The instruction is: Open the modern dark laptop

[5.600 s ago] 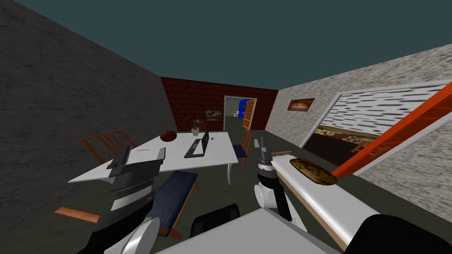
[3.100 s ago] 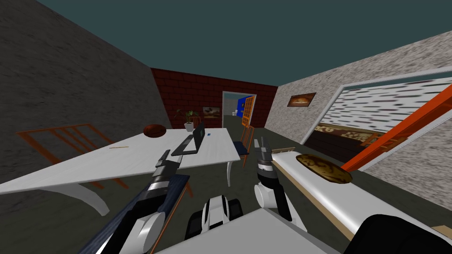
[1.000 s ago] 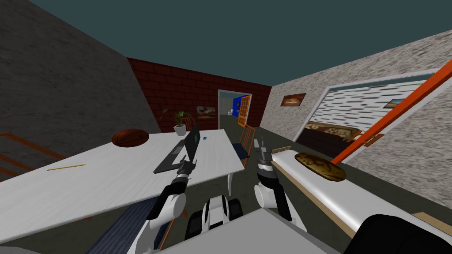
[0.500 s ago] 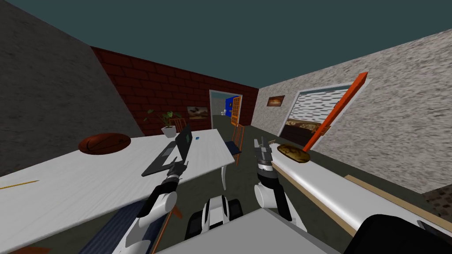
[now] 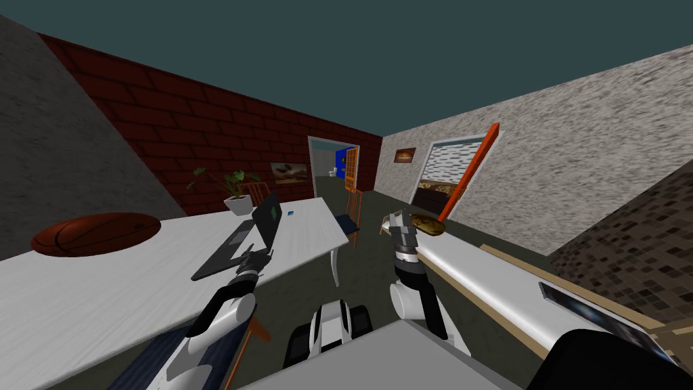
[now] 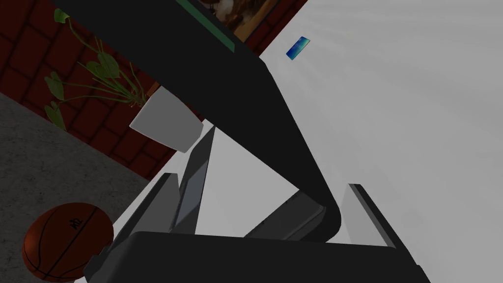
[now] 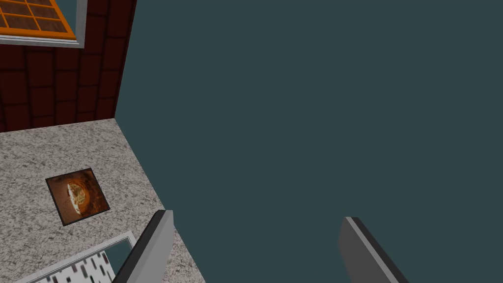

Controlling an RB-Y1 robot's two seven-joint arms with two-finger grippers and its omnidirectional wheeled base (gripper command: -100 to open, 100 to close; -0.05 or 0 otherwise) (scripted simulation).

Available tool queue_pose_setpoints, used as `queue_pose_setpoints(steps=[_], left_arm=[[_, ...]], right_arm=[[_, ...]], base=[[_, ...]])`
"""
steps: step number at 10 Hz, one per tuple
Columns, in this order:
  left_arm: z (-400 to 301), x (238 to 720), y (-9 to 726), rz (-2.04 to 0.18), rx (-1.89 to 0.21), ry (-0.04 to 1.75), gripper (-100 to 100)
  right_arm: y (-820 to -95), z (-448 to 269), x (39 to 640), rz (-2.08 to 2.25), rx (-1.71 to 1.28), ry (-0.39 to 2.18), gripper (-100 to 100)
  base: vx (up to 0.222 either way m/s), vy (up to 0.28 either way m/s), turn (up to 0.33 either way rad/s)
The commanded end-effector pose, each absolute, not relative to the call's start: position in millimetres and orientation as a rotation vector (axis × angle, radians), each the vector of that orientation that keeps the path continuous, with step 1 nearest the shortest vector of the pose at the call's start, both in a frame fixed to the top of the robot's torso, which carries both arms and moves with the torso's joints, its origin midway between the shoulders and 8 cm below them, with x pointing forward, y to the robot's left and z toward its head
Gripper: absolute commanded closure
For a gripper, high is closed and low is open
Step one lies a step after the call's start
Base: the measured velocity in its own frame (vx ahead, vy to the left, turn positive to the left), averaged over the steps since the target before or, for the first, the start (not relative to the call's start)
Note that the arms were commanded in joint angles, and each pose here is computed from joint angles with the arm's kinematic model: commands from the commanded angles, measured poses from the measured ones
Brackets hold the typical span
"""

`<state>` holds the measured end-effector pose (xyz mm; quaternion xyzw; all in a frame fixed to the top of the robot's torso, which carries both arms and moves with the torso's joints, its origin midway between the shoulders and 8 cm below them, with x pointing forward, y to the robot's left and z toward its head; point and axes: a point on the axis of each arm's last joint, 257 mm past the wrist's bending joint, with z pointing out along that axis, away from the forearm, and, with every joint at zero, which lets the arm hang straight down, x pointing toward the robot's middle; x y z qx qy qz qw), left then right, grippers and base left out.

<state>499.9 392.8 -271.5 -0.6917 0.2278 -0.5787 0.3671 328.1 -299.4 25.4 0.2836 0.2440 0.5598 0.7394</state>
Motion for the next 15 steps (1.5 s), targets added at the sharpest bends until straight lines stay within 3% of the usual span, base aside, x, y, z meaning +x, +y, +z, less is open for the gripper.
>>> queue_pose_setpoints(steps=[1,15], left_arm=[[-259.3,507.4,435.9,-1.462,-1.756,0.519,-100],[-233.5,482.6,611.5,-1.324,-1.744,0.189,-100]], right_arm=[[-299.4,25.3,328.0,1.228,0.622,0.535,0],[-299.4,25.3,328.0,1.228,0.622,0.535,0]], base=[[-0.08,-0.052,-0.323],[-0.063,-0.043,-0.189]])
